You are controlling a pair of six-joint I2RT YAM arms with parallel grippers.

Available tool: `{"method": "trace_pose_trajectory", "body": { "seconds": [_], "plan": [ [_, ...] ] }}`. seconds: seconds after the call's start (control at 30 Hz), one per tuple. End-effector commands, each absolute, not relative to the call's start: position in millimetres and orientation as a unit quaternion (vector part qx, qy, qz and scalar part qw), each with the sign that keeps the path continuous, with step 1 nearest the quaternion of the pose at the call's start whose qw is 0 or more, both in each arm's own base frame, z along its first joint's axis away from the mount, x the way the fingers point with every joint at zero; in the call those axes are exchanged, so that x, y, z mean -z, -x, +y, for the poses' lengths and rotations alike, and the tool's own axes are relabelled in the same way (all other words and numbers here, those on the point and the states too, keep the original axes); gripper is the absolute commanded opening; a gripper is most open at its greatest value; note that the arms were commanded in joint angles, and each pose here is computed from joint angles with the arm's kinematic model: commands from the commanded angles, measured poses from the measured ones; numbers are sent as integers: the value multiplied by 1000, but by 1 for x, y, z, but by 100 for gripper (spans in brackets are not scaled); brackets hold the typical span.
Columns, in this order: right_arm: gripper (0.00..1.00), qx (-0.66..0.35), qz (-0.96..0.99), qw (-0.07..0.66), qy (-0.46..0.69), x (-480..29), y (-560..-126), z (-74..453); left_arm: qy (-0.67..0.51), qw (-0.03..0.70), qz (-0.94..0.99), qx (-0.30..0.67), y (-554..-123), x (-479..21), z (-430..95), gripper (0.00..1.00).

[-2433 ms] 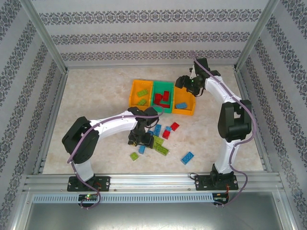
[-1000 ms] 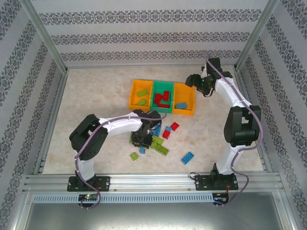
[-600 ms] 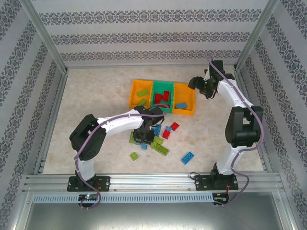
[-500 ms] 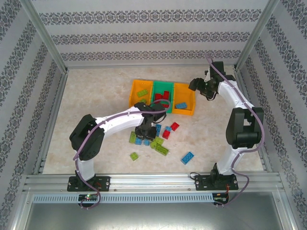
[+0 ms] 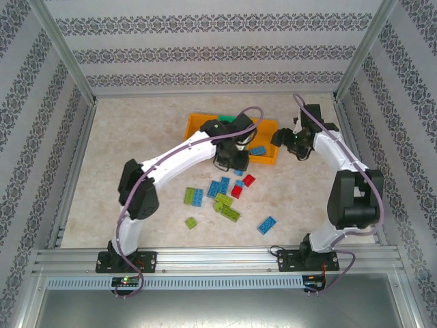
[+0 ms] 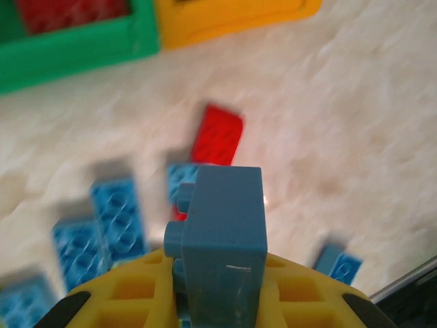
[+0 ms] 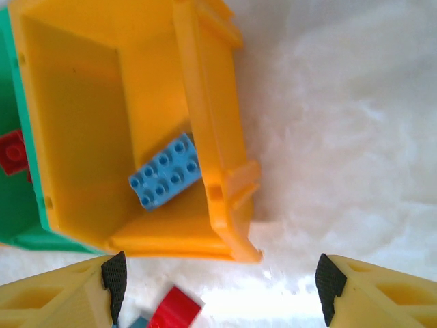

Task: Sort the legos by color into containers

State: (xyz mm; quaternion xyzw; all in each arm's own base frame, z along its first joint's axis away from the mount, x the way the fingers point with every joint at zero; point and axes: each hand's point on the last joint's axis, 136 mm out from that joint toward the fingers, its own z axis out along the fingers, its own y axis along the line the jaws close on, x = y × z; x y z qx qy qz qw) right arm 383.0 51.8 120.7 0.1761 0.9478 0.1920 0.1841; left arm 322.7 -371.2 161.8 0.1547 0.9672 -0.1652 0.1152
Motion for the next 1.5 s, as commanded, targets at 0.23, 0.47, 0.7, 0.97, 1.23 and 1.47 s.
{"method": "trace_pose_trajectory", "body": {
  "seconds": [0.23, 0.47, 0.7, 0.97, 1.23, 1.47],
  "plan": [
    [74, -157, 928, 97, -325, -95, -277, 39, -146, 147, 936, 285, -411, -164, -418, 24],
    [73, -168, 912, 63, -369, -87, -229, 65, -122, 165, 926, 318, -445, -159, -416, 26],
    [72, -144, 916, 31, -372, -74, -189, 88, -117, 177, 912, 351, -458, -161, -428, 28],
    [73, -111, 926, -1, -362, -63, -162, 103, -95, 167, 914, 357, -467, -145, -431, 41],
    [73, -99, 919, -24, -380, -53, -143, 111, -93, 172, 907, 372, -467, -156, -434, 58],
    [74, -91, 916, -41, -388, -38, -137, 119, -124, 211, 905, 347, -461, -191, -418, 90]
  ]
}}
